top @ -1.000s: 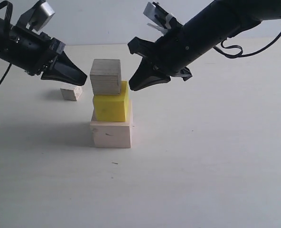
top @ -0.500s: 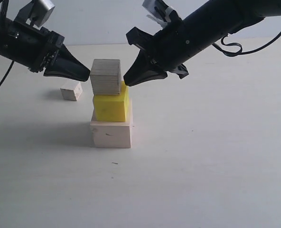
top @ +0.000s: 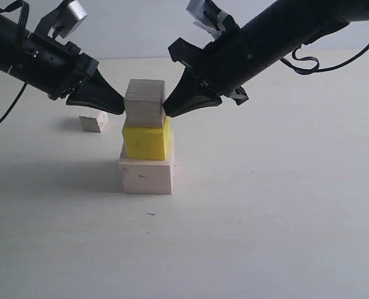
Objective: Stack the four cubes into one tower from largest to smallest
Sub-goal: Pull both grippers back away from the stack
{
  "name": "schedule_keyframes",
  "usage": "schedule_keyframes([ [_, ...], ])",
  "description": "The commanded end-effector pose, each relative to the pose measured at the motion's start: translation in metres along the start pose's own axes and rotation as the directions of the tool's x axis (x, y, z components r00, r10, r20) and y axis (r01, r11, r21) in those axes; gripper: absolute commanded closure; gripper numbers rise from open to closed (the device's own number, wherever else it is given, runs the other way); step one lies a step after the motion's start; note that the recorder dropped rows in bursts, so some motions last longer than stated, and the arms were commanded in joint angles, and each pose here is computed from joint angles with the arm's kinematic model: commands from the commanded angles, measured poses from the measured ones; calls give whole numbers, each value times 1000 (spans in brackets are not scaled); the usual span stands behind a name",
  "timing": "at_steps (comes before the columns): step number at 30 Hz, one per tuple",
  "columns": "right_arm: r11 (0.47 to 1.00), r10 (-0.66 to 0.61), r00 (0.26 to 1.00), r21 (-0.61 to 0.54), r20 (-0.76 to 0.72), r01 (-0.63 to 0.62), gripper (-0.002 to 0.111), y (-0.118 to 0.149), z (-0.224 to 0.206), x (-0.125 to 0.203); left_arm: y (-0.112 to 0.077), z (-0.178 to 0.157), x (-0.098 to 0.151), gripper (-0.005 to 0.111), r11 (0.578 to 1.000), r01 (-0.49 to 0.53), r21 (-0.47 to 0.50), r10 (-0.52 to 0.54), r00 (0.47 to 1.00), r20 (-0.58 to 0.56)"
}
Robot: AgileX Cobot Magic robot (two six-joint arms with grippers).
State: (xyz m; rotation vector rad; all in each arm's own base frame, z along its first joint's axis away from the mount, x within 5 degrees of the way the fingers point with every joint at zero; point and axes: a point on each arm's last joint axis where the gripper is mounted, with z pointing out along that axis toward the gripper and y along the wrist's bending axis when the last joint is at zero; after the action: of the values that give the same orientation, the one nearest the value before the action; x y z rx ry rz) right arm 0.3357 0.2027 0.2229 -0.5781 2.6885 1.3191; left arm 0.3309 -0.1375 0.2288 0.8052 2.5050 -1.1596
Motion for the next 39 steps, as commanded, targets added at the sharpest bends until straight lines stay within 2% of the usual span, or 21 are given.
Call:
schedule_keyframes([
  [1, 1000, -12, 1000, -24, 3, 12, 108, 5, -2, 0, -3, 0, -1, 107, 1000, 0, 3, 0, 1000, 8],
  [15, 1000, -12, 1000, -8, 28, 12, 108, 3, -2, -2, -8, -4, -1, 107, 1000, -12, 3, 12, 1000, 15],
  [26, 1000, -28, 999, 2, 27, 28, 108, 6, -6, -1, -10, -10, -1, 107, 999, -16, -47, 16, 1000, 8],
  [32, 994, -43, 998, 106, 39, 38, 108, 8, -17, 0, -10, -20, -1, 107, 998, -7, -61, 9, 999, 32],
  [36, 978, -69, 996, 200, 63, 55, 108, 12, -29, 2, -12, -39, -2, 107, 996, -5, -88, 12, 997, 80],
  [39, 968, -117, 989, 235, 92, 93, 108, 24, -44, 4, -12, -58, -2, 107, 990, 9, -144, 11, 991, 134],
])
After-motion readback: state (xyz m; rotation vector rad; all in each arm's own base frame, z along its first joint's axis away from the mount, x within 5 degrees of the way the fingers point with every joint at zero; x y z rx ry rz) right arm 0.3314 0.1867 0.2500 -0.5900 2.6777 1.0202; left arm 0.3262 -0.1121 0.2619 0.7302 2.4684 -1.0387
